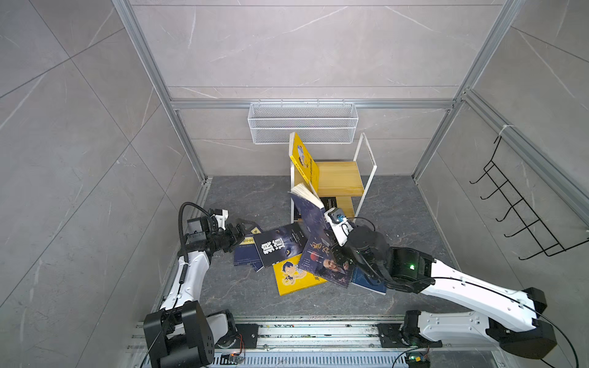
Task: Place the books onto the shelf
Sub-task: 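Carry the purple book with the right gripper toward the wooden shelf, then stand the purple book on the shelf beside the yellow book, release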
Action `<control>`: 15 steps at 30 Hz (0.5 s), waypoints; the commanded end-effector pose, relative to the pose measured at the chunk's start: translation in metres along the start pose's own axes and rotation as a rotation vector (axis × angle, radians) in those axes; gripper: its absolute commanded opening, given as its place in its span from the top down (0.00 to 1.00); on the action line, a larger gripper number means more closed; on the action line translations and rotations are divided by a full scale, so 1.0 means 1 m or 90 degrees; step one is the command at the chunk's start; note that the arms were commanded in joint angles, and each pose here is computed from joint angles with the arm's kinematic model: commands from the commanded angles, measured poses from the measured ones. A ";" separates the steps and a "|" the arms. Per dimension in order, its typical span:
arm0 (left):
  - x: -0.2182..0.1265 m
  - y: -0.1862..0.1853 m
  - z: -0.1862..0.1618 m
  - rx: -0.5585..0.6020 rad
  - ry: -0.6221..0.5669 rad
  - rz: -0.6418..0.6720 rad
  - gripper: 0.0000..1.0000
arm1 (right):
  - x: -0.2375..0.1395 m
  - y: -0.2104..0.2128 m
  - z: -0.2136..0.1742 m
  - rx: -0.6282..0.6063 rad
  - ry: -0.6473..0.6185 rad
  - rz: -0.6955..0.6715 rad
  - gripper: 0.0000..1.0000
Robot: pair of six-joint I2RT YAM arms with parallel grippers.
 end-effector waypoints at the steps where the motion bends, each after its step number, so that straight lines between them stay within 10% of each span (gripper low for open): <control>1: -0.008 -0.012 0.006 0.050 -0.022 -0.002 0.00 | -0.022 -0.029 0.018 0.061 -0.059 -0.088 1.00; 15: -0.014 -0.016 0.007 0.089 -0.036 0.041 0.00 | 0.017 -0.100 0.052 0.195 -0.160 -0.315 1.00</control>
Point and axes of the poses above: each gripper's point midway between its finger pads, its own x axis out along the fingers, its own y axis along the line the jaws close on, z = x × y, the point moved 10 cm from there along -x, back along the fingers, and after that the axes turned 11 degrees about -x, right-handed, at the moved point
